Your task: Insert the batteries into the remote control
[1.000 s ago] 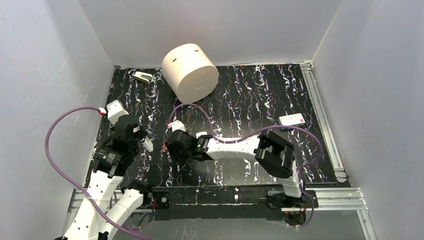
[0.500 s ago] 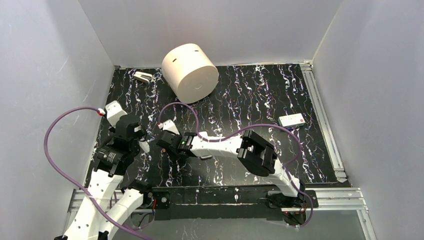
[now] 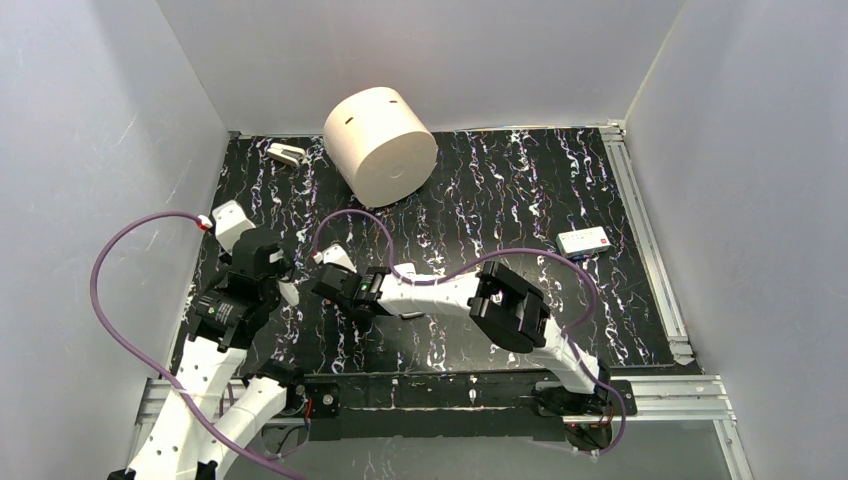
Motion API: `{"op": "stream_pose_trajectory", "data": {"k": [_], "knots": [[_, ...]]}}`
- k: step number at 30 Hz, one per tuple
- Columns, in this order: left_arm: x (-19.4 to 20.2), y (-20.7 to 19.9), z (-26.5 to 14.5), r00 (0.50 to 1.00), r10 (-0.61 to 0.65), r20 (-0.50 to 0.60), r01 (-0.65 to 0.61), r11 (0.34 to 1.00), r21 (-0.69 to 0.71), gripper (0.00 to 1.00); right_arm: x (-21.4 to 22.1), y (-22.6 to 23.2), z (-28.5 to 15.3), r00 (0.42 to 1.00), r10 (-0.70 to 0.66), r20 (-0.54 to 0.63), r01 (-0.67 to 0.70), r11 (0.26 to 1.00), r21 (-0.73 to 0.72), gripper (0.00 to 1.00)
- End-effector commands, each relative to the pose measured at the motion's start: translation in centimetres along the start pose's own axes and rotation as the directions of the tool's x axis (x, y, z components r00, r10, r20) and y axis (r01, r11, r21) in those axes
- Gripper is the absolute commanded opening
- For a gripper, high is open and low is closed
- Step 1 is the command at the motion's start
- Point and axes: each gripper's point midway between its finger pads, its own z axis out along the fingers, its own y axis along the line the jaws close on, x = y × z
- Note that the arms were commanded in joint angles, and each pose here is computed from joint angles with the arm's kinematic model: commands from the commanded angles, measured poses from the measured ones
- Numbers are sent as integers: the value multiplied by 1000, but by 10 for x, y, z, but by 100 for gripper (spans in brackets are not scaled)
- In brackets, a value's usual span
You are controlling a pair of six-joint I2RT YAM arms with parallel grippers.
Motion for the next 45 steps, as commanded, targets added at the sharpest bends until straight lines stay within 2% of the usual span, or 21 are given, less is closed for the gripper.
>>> {"op": "stream_pose_trajectory", "data": {"k": [1,3,6,11,16,18,21,25,29,31,35,38,41,45], "knots": [[-8,-1,0,1000,-13,24,13,1000,-6,0,18,1,12,998,-36,-56,36,999,7,26],[-7,-3,1,1000,-5,21,5,1000,9,0,19,0,12,998,-30,-60,30,999,14,18],[-4,-9,2,1000,2,10,-2,999,40,0,12,-5,5,999,-14,-31,15,999,39,12],[9,-31,8,998,37,-51,-30,991,129,0,-18,-27,-23,995,41,93,-51,993,102,10],[43,-83,17,961,162,-225,-84,943,323,0,-33,-70,-68,968,156,195,-182,976,123,9],[54,-112,15,939,199,-282,-58,896,440,0,-31,-91,-85,956,195,220,-225,967,123,9],[65,-163,1,908,226,-352,56,768,638,0,-28,-120,-114,934,248,258,-284,952,111,10],[85,-206,-5,864,249,-438,180,661,729,0,-27,-145,-156,900,319,297,-344,939,33,10],[94,-250,-23,828,234,-509,360,475,803,0,-28,-148,-185,898,335,286,-331,941,-62,10],[101,-265,-32,795,234,-559,436,420,796,0,-29,-146,-198,899,340,276,-327,940,-94,10],[109,-277,-41,779,221,-587,489,372,789,0,-30,-136,-213,897,367,246,-334,928,-164,11],[113,-282,-49,741,201,-641,567,325,757,0,-29,-125,-215,907,374,191,-335,919,-207,11],[117,-283,-52,704,183,-686,628,291,722,0,-24,-129,-212,912,373,170,-346,923,-169,11],[122,-281,-53,691,183,-699,646,276,712,0,-23,-134,-209,918,356,177,-335,932,-135,10]]}}
